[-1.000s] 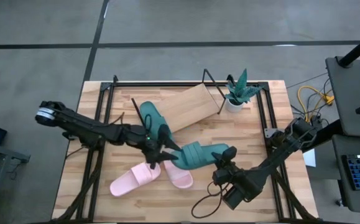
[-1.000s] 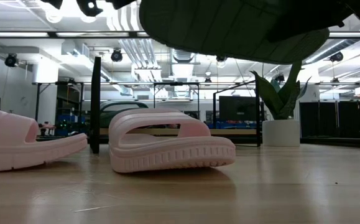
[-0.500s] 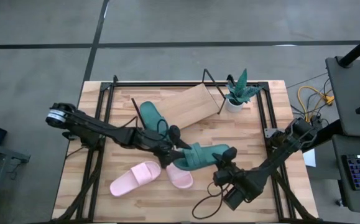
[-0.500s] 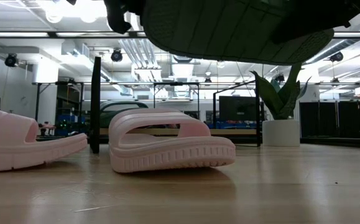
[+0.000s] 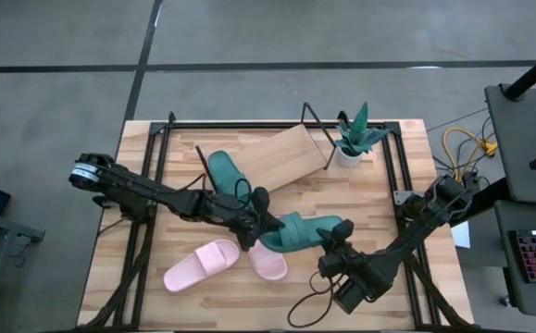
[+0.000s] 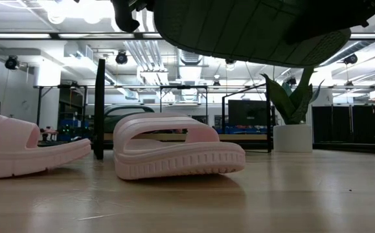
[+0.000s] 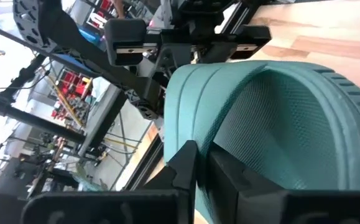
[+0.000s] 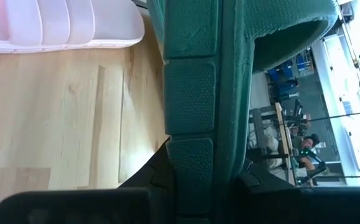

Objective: Pick and place slides into the shelf
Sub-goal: Put the green slide on the shelf

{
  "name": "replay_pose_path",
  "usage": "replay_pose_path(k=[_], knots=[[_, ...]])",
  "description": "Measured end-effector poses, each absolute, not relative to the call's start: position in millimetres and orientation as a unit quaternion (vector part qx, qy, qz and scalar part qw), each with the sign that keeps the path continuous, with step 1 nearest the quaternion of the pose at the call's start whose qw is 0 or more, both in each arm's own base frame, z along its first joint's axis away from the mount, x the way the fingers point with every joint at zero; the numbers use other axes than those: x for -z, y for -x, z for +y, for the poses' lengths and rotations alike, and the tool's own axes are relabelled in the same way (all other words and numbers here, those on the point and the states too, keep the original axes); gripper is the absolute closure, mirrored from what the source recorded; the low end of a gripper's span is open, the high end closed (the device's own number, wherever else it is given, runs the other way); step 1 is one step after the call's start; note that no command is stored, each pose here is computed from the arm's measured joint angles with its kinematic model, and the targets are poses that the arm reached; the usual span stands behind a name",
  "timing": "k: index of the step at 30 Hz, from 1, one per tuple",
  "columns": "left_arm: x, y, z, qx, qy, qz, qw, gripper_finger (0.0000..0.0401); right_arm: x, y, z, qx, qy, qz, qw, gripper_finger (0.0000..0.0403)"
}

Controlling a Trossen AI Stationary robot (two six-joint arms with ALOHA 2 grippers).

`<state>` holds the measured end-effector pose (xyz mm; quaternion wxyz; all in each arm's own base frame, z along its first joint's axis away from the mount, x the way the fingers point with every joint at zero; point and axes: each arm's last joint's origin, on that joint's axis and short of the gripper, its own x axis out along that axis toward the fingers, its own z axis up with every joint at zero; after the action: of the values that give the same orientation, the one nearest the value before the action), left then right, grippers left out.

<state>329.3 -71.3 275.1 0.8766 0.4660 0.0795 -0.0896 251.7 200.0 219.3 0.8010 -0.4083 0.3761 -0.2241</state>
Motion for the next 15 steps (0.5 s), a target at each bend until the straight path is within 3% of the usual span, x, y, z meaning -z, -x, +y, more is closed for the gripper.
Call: replay_pose_path(k=[2,9,15], knots=[[-277.0,-328.4,-69.8,0.069,-0.475,0.086,0.873,0.0396,-219.4,-251.7,199.6,0.228,0.403,0.374,0.804,0.0335],[-286.7,-319.2,-60.5,-0.052,-0.487,0.144,0.860,0.0400,-230.0,-244.4,194.0,0.254,0.388,0.357,0.811,0.0221],[-294.3,-312.0,-54.4,-0.140,-0.482,0.178,0.846,0.0400,-244.2,-238.1,190.3,0.254,0.356,0.348,0.829,0.0190]])
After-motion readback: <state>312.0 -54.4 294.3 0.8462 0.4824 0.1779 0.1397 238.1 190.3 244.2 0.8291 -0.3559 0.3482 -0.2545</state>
